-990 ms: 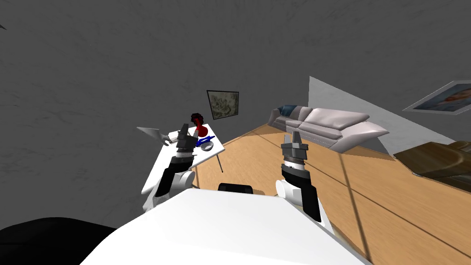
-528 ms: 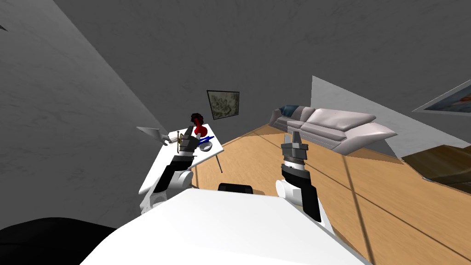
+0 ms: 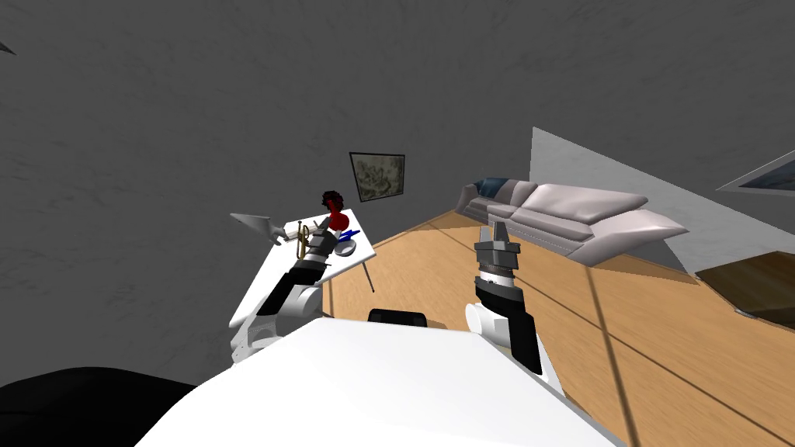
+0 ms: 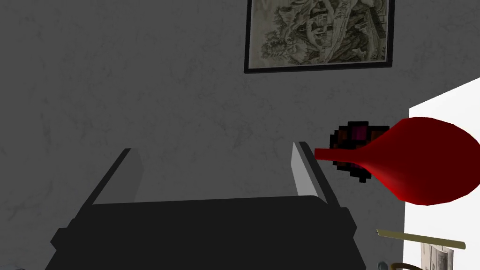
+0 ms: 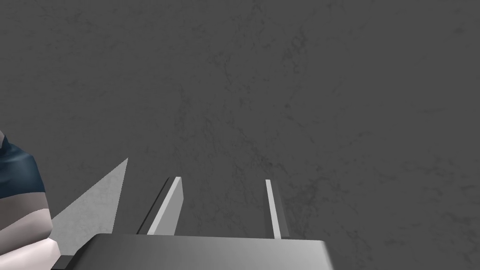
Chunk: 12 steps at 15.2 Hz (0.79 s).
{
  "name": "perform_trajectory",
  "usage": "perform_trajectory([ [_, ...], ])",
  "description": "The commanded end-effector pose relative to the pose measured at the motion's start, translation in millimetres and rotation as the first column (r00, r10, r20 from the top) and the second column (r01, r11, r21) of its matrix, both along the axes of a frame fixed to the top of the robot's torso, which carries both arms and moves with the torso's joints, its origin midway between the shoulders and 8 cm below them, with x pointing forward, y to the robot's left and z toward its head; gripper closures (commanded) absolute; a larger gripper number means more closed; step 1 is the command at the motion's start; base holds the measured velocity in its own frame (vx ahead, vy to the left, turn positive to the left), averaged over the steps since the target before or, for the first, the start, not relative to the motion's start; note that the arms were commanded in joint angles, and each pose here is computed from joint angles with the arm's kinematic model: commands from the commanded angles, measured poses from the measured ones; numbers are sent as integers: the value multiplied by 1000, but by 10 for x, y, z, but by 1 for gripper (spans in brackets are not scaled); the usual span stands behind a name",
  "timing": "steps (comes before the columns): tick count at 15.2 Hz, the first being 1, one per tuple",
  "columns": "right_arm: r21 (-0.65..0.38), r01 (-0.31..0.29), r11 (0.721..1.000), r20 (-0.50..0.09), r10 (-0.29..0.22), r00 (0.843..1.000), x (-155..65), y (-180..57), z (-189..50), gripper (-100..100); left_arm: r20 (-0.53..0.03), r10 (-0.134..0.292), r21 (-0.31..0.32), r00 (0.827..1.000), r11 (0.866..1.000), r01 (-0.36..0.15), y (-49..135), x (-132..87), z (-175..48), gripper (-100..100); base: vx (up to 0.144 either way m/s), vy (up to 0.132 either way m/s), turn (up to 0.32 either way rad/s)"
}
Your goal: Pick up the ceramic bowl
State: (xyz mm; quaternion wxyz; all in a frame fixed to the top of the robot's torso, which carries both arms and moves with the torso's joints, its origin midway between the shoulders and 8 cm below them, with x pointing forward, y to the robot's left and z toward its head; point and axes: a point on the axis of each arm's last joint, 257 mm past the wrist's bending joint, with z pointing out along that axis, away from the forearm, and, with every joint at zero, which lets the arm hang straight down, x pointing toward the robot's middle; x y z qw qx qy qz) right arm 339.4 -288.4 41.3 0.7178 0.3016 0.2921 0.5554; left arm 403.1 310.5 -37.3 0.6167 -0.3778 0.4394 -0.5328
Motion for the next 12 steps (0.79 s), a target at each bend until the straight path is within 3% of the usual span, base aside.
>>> perform_trajectory([
  [1, 0, 0, 1000, 0, 0, 1000, 0, 0, 0, 0, -57, 0, -6, 998, 1000, 0, 41, 46, -143, -100, 42, -45, 48],
  [5, 0, 0, 1000, 0, 0, 1000, 0, 0, 0, 0, -128, 0, -14, 992, 1000, -1, 101, 101, -316, -100, 8, -7, -23],
  [9, 0, 0, 1000, 0, 0, 1000, 0, 0, 0, 0, -233, -3, -29, 972, 1000, -4, 220, 168, -574, -100, 8, -6, -19],
  [12, 0, 0, 1000, 0, 0, 1000, 0, 0, 0, 0, -261, 0, -30, 965, 1000, -8, 229, 174, -647, -100, 4, -3, -10],
])
